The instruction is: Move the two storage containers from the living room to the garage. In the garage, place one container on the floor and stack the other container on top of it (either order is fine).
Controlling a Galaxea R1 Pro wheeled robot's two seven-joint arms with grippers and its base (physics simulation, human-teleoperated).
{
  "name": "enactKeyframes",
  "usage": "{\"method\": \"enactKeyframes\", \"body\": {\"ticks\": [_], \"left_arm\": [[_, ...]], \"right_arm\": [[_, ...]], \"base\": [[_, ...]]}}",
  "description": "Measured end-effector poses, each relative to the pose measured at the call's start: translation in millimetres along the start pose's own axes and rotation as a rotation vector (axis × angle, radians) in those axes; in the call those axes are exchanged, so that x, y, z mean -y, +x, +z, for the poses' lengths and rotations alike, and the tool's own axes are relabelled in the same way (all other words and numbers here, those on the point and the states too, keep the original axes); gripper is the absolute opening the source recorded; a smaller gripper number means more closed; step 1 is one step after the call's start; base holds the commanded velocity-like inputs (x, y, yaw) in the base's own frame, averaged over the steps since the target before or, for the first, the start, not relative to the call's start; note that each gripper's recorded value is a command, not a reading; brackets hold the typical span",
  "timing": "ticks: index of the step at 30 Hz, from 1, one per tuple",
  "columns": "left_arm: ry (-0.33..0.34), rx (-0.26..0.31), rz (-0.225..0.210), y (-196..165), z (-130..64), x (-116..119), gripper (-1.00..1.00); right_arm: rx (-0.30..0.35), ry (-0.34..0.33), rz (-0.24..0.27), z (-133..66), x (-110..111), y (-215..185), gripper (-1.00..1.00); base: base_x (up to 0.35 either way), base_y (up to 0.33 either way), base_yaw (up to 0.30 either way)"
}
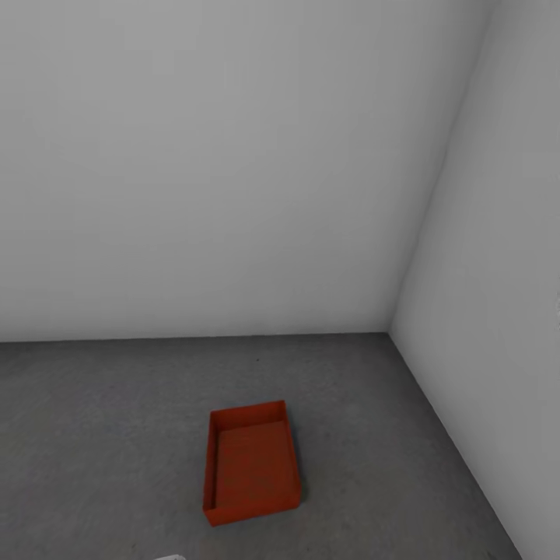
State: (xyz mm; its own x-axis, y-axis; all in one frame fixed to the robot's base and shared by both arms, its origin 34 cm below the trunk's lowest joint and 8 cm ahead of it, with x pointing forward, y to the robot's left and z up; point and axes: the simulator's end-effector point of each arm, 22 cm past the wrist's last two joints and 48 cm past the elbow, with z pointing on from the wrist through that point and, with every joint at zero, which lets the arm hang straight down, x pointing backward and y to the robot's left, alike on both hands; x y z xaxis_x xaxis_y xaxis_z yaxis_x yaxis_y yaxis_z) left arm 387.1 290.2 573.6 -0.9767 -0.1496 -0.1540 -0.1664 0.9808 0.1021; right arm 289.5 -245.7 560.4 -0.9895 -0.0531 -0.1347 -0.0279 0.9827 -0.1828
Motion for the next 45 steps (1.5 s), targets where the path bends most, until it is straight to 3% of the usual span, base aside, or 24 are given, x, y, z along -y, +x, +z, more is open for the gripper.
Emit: {"method": "enactKeyframes", "body": {"ticks": [20, 37, 45], "left_arm": [[0.005, 0.030, -0.004, -10.4, -28.0, -2.0, 1.00], [0.006, 0.033, -0.004, -11.1, -28.8, -0.9, 1.00], [0.004, -0.046, 0.009, 59.6, -23.4, -7.2, 1.00]], "right_arm": [[0.031, 0.002, 0.006, -24.7, 5.0, -10.0, 1.00], [0.036, 0.002, 0.007, -24.7, 6.9, -11.8, 1.00], [0.019, -0.001, -0.001, -25.2, 5.4, 6.2, 1.00]], "base": [[0.000, 0.000, 0.000], [0.000, 0.000, 0.000], [0.000, 0.000, 0.000]]}}
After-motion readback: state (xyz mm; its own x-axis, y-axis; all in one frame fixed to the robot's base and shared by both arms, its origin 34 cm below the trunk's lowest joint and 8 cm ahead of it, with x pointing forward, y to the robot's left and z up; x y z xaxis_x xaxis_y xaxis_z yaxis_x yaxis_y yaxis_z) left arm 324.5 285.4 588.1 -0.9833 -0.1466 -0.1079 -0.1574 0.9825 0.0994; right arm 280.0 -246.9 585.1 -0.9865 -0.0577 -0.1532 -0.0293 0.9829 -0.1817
